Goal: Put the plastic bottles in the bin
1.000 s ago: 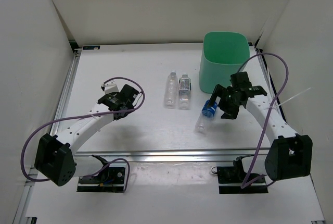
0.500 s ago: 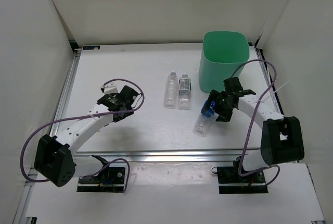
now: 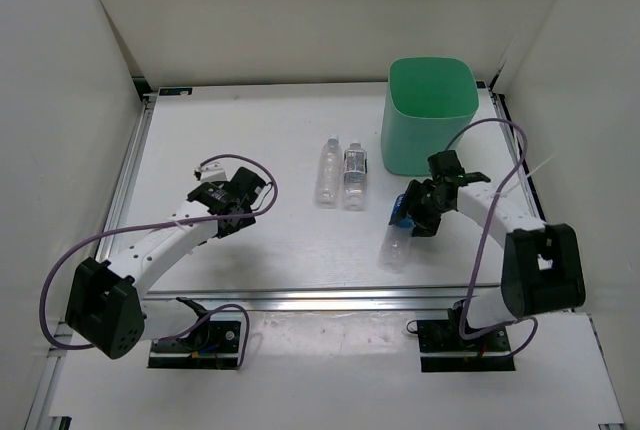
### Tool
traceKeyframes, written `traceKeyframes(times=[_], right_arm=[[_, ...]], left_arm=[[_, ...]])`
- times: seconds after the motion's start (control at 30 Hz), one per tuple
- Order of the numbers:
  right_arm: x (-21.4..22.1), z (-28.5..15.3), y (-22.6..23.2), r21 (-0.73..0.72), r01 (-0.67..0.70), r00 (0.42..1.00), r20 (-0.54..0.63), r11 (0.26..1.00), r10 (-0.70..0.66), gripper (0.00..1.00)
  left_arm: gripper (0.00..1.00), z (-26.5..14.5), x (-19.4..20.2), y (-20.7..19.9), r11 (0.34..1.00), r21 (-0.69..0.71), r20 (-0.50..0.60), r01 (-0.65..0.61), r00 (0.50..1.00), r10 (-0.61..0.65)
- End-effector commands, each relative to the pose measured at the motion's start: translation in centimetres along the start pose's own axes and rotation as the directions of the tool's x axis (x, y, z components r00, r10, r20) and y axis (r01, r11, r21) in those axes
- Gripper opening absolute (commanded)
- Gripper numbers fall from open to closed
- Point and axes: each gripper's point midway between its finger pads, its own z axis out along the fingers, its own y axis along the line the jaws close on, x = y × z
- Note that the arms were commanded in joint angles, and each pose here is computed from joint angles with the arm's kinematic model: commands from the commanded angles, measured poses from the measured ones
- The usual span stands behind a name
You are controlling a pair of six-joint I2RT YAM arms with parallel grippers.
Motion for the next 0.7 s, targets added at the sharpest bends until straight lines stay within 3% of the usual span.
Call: traceKeyframes(times=[0.0,0.03,0.2,0.33,0.37,0.4,0.5,0.53,0.57,0.67], right_arm=[[1.5,-4.4,1.6,-0.062,0.015,0.999,0.031,0.998,-0.013,0.53],[2.3,-5.4,1.5,-0.055,0.002,1.0,0.021,0.998,-0.001,0.51],[1.4,-13.9,4.0,-0.119,0.058,0.974,0.224,0.991,-0.03,0.5],[-2.0,-22.2,7.9,-0.18,0.133,0.892,0.45,0.975,-0.039,0.49],[-3.7,-22.8,7.9,-0.14,0.105,0.878,0.478,0.985,-0.026,0.49],[-5.5,-26.7,10.2,-0.172,0.151,0.823,0.568,0.974,-0.027,0.49],[-10.5,-28.0,12.6,-0.145,0.157,0.793,0.607,0.977,-0.037,0.49],[-12.1,-31.3,14.4,-0.192,0.188,0.749,0.662,0.963,-0.014,0.49],[-14.4,-30.0,15.2,-0.191,0.175,0.766,0.642,0.966,-0.012,0.49],[-18.6,-31.1,17.0,-0.226,0.176,0.744,0.668,0.958,0.021,0.55]], left_arm=[[1.0,-0.3,-0.6,0.2,1.0,0.011,0.034,0.013,0.999,-0.013],[1.0,-0.3,-0.6,0.2,1.0,0.011,0.034,0.013,0.999,-0.013],[1.0,0.0,-0.7,-0.4,1.0,0.008,0.032,0.01,0.999,-0.01],[1.0,0.2,-0.9,-1.2,1.0,0.02,0.029,0.016,0.999,-0.017],[1.0,0.2,-0.9,-1.1,1.0,0.02,0.03,0.006,1.0,-0.006],[1.0,0.3,-0.8,-1.5,1.0,0.029,0.022,0.007,1.0,-0.008],[1.0,-0.2,-1.7,-3.0,0.996,0.086,0.025,-0.006,1.0,0.004],[1.0,-0.2,-1.7,-3.6,0.995,0.103,0.014,-0.015,1.0,0.014],[1.0,-0.3,-2.3,-4.2,0.993,0.114,0.023,-0.02,1.0,0.017],[1.0,-0.8,-3.3,-5.8,0.985,0.163,0.028,-0.057,0.998,0.053]])
